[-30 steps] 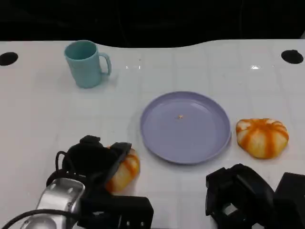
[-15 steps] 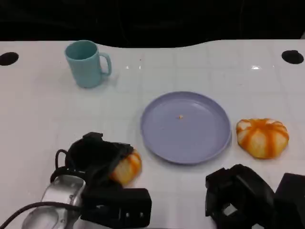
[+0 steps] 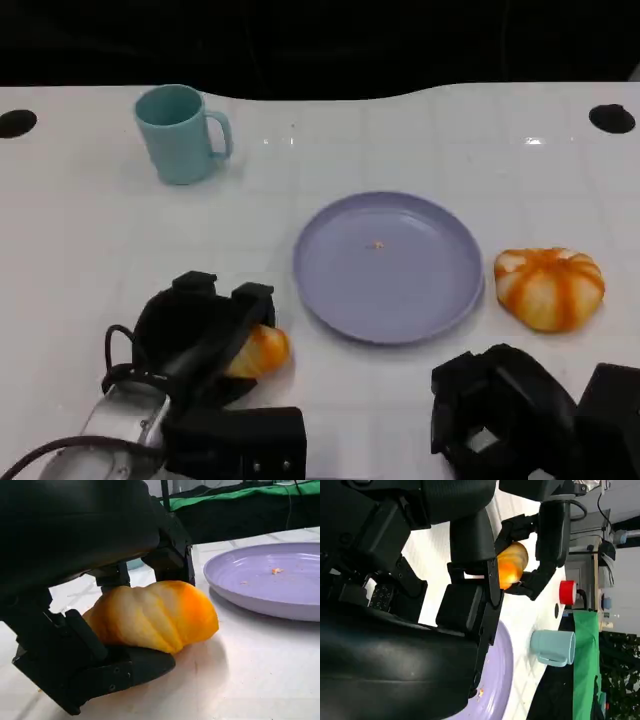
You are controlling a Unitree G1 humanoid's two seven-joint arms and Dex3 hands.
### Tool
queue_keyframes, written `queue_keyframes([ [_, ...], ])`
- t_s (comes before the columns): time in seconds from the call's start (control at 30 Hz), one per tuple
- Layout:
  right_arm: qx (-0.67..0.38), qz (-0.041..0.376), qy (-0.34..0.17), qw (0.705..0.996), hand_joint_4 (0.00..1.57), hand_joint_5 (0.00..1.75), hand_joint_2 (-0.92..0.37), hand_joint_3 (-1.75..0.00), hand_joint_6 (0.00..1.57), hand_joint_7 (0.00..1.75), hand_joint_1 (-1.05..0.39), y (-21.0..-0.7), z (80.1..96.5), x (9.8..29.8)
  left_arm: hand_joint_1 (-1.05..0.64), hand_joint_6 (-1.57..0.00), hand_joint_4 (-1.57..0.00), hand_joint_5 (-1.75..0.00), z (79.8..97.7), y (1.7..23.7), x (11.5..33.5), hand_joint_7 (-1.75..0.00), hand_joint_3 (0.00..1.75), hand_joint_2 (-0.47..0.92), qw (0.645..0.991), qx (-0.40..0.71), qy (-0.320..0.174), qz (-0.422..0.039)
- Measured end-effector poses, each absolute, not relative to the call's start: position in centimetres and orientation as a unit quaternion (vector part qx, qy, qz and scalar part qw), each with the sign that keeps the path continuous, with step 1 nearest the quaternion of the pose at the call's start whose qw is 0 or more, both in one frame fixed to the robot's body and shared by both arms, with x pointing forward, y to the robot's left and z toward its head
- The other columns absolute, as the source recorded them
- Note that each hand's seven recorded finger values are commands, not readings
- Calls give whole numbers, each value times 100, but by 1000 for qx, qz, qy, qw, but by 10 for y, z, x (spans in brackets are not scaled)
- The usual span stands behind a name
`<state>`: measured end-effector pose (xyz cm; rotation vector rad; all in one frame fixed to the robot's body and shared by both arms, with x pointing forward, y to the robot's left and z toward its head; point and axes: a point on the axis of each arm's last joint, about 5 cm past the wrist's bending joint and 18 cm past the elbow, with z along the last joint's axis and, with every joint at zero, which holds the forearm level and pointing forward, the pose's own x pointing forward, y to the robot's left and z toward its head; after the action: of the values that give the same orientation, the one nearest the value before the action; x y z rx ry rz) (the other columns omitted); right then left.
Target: Grasp the bread from the table and place it into the plate.
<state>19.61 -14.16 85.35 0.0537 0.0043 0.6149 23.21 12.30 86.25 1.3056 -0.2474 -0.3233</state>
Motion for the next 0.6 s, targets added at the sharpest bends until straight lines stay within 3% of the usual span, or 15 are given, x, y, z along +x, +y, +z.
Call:
queue_keyframes([
  [0.13,26,302,2,953,156,126,-14,-118,157,97,-105,-142,853,196,-30,-72,-88,-175,862,123,232,-163,140,43,775,604,-118,-145],
  [0.23,26,299,3,954,155,126,-14,-119,157,98,-105,-142,853,196,-29,-69,-89,-175,862,124,231,-173,147,39,779,601,-127,-129],
  [0.6,24,299,3,954,155,126,-15,-118,157,97,-105,-142,853,195,-24,-73,-96,-175,885,126,230,-175,154,34,792,579,-180,-73],
])
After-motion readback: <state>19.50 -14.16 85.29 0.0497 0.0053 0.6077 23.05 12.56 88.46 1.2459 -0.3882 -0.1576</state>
